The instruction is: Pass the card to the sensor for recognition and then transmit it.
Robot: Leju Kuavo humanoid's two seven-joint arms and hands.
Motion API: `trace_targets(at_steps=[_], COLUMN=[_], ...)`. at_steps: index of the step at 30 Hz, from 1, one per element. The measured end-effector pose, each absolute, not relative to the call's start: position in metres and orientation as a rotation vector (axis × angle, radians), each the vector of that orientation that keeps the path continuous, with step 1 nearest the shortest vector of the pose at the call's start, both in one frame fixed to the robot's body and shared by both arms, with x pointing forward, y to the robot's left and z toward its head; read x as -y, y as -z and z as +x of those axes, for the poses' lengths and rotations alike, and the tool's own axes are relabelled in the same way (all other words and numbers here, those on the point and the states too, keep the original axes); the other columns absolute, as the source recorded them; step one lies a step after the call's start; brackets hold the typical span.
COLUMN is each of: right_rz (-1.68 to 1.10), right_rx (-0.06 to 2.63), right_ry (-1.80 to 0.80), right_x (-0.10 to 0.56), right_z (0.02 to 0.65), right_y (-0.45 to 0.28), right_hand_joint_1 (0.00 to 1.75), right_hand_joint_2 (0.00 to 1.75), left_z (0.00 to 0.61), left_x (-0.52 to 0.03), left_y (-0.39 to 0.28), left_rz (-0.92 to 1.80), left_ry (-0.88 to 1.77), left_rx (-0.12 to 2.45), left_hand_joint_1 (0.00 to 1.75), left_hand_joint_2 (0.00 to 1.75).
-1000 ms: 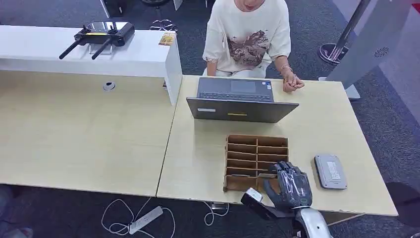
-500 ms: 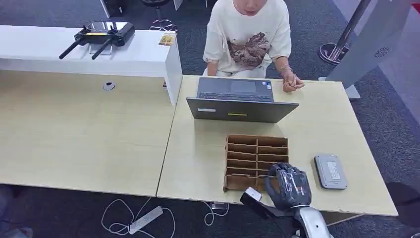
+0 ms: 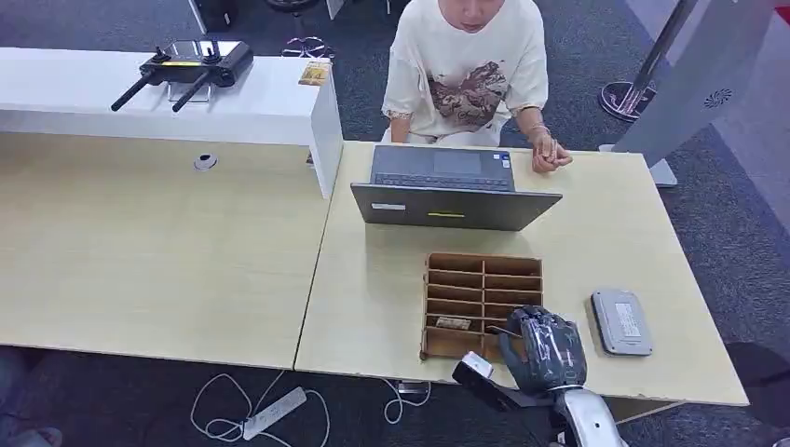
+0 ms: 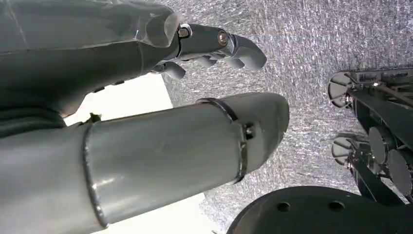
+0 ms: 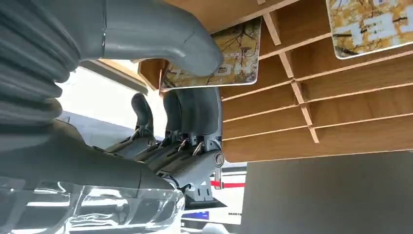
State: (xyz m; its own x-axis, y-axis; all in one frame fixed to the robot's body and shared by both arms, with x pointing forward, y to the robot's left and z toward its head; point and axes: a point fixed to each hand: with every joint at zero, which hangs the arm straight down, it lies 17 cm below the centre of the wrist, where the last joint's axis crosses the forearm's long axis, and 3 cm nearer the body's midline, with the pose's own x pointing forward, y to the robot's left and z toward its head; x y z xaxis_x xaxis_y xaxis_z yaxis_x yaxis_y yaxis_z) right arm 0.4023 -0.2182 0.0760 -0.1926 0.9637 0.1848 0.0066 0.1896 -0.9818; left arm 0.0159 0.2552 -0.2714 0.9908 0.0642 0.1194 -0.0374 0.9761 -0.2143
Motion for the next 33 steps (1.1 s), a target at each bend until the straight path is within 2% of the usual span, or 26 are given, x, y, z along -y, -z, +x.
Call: trace_targets(at_steps=[4, 8, 27, 31, 33], right_rz=[-0.994, -1.002, -0.932, -0.920, -0.921], right_rx=[1.451, 1.462, 1.734, 1.789, 1.815], right_ry=[-1.189, -1.181, -1.091, -1.064, -1.052], right_x=[0.219, 0.219, 0.205, 0.205, 0.206], right_z=[0.402, 0.403, 0.396, 0.393, 0.393], right_y=[-0.077, -0.081, -0.144, -0.159, -0.167], right_hand_joint_1=[1.31, 1.40, 1.38, 1.45, 1.55], right_hand_joint_2=[1.75, 1.75, 1.75, 1.75, 1.75], left_z=[0.016, 0.016, 0.017, 0.017, 0.017], left_x=[-0.255, -0.255, -0.255, -0.255, -0.255], left_y=[0.271, 0.271, 0.271, 0.271, 0.271], left_rz=[-0.213, -0.213, -0.214, -0.213, -0.213], left_ry=[-0.051, -0.047, -0.049, -0.051, -0.051], left_rx=[0.126, 0.126, 0.134, 0.134, 0.135], left_hand_joint_1=[0.00, 0.00, 0.00, 0.00, 0.00], left_hand_joint_2=[0.00, 0.00, 0.00, 0.00, 0.00])
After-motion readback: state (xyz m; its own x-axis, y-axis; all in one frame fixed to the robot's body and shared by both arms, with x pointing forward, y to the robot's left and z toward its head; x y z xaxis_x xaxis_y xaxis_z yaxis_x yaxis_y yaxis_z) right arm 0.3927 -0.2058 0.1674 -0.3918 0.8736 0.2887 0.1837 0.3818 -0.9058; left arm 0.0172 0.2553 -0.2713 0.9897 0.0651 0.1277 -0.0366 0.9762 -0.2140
